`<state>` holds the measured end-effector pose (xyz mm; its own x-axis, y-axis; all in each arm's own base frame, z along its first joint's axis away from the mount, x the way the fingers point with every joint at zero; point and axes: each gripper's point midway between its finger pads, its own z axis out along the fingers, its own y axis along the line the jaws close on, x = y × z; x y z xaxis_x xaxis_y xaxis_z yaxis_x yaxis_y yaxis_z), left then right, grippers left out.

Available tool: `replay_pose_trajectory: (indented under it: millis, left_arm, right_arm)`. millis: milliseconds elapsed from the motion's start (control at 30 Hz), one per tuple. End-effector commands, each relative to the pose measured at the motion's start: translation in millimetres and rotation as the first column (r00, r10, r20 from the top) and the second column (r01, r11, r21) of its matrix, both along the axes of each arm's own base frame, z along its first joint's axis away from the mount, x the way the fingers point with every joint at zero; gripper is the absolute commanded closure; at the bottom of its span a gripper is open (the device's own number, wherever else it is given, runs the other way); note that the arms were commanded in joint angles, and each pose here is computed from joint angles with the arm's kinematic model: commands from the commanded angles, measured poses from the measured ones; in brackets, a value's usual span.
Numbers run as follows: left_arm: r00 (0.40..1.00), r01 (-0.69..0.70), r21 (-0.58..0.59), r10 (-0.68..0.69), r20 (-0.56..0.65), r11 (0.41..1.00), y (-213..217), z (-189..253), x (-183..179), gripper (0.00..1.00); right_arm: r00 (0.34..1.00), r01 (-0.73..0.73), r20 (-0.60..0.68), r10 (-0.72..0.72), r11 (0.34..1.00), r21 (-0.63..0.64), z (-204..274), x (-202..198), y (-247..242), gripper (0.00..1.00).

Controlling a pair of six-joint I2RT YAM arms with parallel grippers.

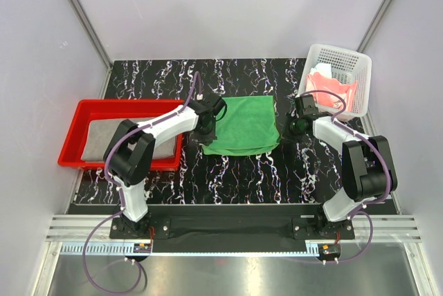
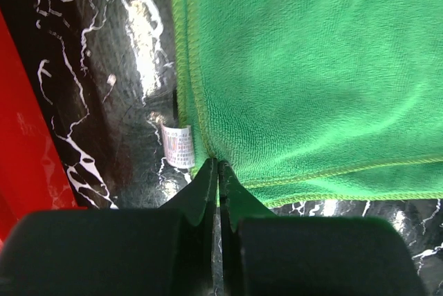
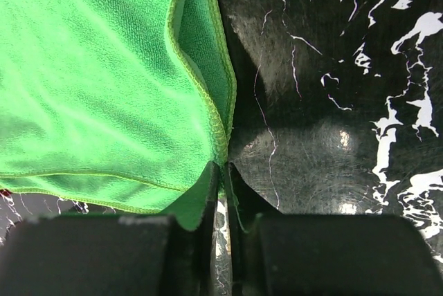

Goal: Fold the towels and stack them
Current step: Fold the towel

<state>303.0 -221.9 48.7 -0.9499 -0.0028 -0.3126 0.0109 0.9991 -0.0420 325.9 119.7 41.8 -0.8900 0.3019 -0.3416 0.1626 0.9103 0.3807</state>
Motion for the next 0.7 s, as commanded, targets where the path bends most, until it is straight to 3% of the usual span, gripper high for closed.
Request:
replay_pose_trajectory:
  millis: [0,100,233,333,433,467,667]
  left_arm:
    - [0.999,0.039,-0.041,-0.037,0.032,0.998,-12,9,7,0.99]
    - [0.999,0.041,-0.059,-0.040,0.029,0.997,-16,5,7,1.00]
    - [0.999,0.047,-0.061,-0.046,0.024,0.997,-18,3,8,1.00]
    - [0.998,0.054,-0.066,-0.052,0.024,0.996,-20,4,9,0.99]
    - [0.998,0.058,-0.064,-0.056,0.023,0.996,-21,4,10,0.89]
    - [0.998,0.056,-0.062,-0.055,0.019,0.997,-20,3,9,0.84]
    - [0.999,0.053,-0.059,-0.053,0.012,0.997,-19,-1,9,0.83]
  right_arm:
    - [0.999,-0.020,0.041,0.020,1.000,0.014,8,9,7,0.88]
    - [0.999,-0.026,0.034,0.026,1.000,0.007,1,8,6,0.79]
    - [0.999,-0.028,0.043,0.028,1.000,-0.006,1,8,4,0.78]
    - [0.999,-0.034,0.042,0.034,0.999,-0.004,2,9,5,0.88]
    - [0.998,-0.044,0.041,0.044,0.999,0.005,1,10,8,1.00]
    - [0.998,-0.045,0.039,0.045,0.999,0.006,0,9,9,1.00]
    - [0.998,-0.046,0.043,0.045,0.999,0.018,3,10,12,1.00]
